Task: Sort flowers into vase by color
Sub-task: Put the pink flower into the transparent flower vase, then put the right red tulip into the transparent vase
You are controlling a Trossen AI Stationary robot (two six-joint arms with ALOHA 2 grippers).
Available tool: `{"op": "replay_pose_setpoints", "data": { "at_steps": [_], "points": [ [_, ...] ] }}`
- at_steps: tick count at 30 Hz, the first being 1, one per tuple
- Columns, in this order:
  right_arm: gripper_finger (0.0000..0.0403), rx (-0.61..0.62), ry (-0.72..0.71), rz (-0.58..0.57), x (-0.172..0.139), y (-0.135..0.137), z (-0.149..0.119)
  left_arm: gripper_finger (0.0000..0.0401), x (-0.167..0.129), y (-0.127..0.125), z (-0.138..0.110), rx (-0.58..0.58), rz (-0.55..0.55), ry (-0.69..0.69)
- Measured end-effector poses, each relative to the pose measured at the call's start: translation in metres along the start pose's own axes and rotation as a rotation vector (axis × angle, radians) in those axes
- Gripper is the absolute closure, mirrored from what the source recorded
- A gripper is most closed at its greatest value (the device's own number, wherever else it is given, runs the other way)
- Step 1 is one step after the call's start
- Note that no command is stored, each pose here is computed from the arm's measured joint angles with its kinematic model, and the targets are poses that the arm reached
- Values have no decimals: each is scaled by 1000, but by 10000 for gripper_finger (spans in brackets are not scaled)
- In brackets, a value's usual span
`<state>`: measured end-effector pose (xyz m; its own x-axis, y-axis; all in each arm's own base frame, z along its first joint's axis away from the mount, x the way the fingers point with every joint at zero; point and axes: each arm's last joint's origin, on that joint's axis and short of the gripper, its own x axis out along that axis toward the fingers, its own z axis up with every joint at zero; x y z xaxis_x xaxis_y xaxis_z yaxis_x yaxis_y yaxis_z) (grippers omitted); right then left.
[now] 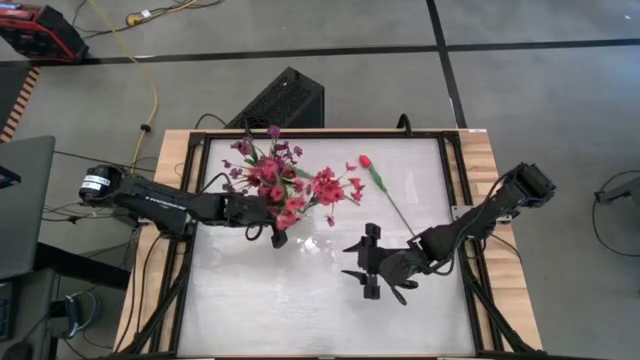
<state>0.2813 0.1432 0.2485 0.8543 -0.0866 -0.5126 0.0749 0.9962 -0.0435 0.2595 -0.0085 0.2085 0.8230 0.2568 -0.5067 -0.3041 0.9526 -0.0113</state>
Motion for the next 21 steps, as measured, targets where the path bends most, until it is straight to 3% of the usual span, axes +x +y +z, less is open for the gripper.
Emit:
{"op": "replay_pose_setpoints", "data": {
  "at_steps": [6,13,21],
  "points": [
    [133,77,156,-54,-15,-16,-10,221,-16,-2,29,78,-8,235],
    [133,186,378,-158,-20,-40,-26,220,-51,-5,56,91,-46,489],
    [133,260,615,-383,-8,-82,-43,220,-92,-25,77,117,-132,609]
  ]
}}
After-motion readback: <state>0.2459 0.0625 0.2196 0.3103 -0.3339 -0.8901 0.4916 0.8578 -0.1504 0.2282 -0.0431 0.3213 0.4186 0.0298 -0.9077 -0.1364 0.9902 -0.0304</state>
